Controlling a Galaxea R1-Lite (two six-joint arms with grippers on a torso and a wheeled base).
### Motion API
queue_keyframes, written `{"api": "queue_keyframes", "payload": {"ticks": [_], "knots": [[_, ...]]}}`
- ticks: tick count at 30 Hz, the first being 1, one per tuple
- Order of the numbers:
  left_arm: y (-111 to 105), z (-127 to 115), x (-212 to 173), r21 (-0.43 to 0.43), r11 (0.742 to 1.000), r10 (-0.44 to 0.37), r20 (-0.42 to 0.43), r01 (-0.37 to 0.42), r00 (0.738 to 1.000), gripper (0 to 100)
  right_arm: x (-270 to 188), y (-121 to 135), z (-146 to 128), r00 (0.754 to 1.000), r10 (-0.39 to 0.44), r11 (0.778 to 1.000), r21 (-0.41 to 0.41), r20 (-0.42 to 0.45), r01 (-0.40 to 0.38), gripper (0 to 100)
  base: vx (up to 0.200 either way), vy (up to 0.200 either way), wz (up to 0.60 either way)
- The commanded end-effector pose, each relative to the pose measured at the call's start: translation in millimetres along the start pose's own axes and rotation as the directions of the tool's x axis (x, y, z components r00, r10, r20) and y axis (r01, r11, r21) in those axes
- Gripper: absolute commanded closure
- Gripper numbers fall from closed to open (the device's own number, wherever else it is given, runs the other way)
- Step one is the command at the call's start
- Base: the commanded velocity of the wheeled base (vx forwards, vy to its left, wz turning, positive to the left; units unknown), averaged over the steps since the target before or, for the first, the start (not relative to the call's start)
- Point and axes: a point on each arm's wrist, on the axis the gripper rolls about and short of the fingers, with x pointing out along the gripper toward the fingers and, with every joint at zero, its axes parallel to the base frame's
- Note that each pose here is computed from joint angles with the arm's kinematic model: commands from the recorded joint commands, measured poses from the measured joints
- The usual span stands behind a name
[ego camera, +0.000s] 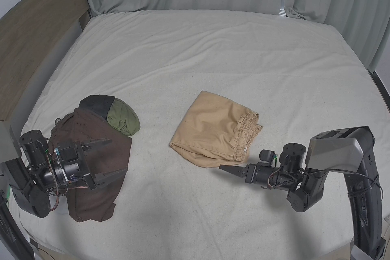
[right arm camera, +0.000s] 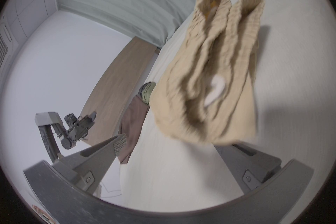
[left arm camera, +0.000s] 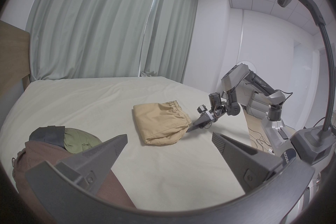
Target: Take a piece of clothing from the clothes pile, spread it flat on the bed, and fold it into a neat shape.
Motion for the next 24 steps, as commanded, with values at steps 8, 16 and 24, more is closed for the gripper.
{"api": "queue_keyframes", "payload": {"ticks": [8,16,24], "knots": [[0,0,0,0.001,1.000,0.000,0.001,0.000,1.000,0,-18,79,26,0.988,0.153,0.983,-0.099,-0.004,-0.153,0,0.000,0.000,0.00],[-1,0,0,0.000,1.000,-0.003,0.000,0.003,1.000,0,1,70,73,0.969,0.209,0.975,-0.102,0.134,-0.197,0,0.000,0.000,0.00],[-1,-2,-1,-0.009,1.000,-0.001,-0.006,0.001,1.000,0,25,12,77,0.968,0.168,0.983,-0.099,0.187,-0.152,0,0.000,0.000,0.00]]}}
